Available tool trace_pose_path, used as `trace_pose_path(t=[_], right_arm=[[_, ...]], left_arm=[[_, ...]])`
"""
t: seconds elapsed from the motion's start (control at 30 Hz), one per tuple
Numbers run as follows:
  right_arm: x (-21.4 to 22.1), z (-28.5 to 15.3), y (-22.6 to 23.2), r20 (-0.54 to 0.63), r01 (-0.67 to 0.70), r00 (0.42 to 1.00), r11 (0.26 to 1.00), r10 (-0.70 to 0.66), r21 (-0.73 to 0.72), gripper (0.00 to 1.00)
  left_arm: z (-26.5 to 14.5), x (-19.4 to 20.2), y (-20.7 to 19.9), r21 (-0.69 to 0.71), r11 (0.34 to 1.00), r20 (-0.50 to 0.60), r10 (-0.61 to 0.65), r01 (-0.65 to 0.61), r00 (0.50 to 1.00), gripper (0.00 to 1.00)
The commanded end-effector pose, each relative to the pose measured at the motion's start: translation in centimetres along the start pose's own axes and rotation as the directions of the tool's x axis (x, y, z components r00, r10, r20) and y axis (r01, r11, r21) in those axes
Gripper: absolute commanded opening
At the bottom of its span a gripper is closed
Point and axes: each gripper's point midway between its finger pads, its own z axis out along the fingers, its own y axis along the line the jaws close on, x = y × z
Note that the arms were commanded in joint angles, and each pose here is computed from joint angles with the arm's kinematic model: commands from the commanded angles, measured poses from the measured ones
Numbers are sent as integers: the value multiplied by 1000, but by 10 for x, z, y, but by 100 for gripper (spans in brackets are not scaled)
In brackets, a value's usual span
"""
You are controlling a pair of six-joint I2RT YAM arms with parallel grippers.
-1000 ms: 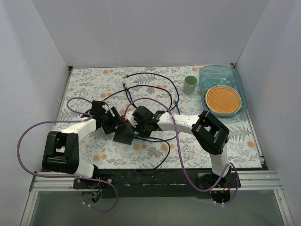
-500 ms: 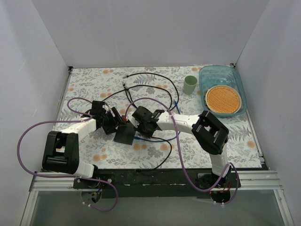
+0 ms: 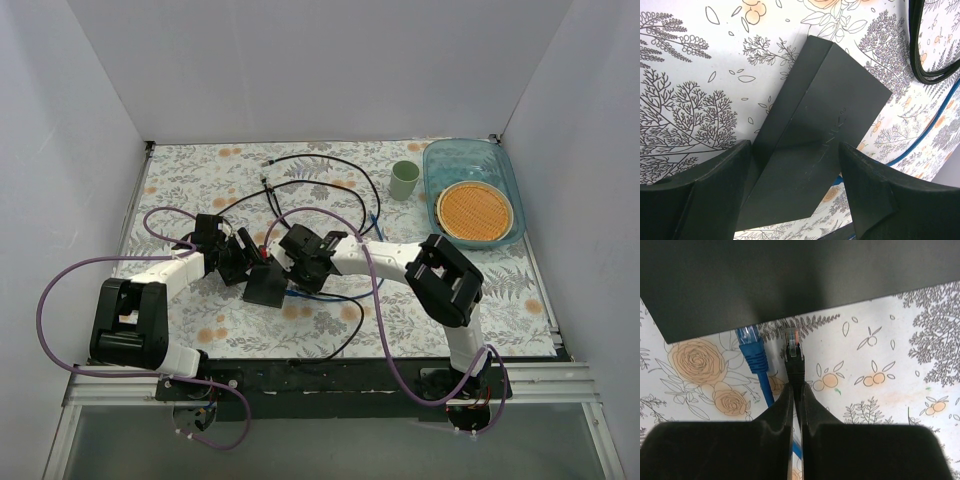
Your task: Insert the plug into the switch port
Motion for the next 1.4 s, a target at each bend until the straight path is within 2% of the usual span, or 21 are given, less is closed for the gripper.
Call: trace_pose_path(t=[0.0, 0.53, 1.03, 1.37], right_arm=[[-28, -3, 4, 66, -2, 998, 1000, 4, -25, 1], [-37, 0, 1, 75, 0, 997, 1000, 2, -20, 1], [-67, -3, 4, 185, 31, 982, 999, -23, -40, 1], [-93, -10, 6, 257, 21, 966, 998, -5, -57, 1]], left_arm=[[-2, 8, -3, 19, 1000, -30, 9, -9, 1000, 69], [-2, 11, -5, 38, 999, -42, 15, -14, 999, 69], [-4, 20, -14, 113, 992, -73, 55, -47, 996, 63], [-4, 29, -12, 113, 993, -89, 27, -17, 996, 60]])
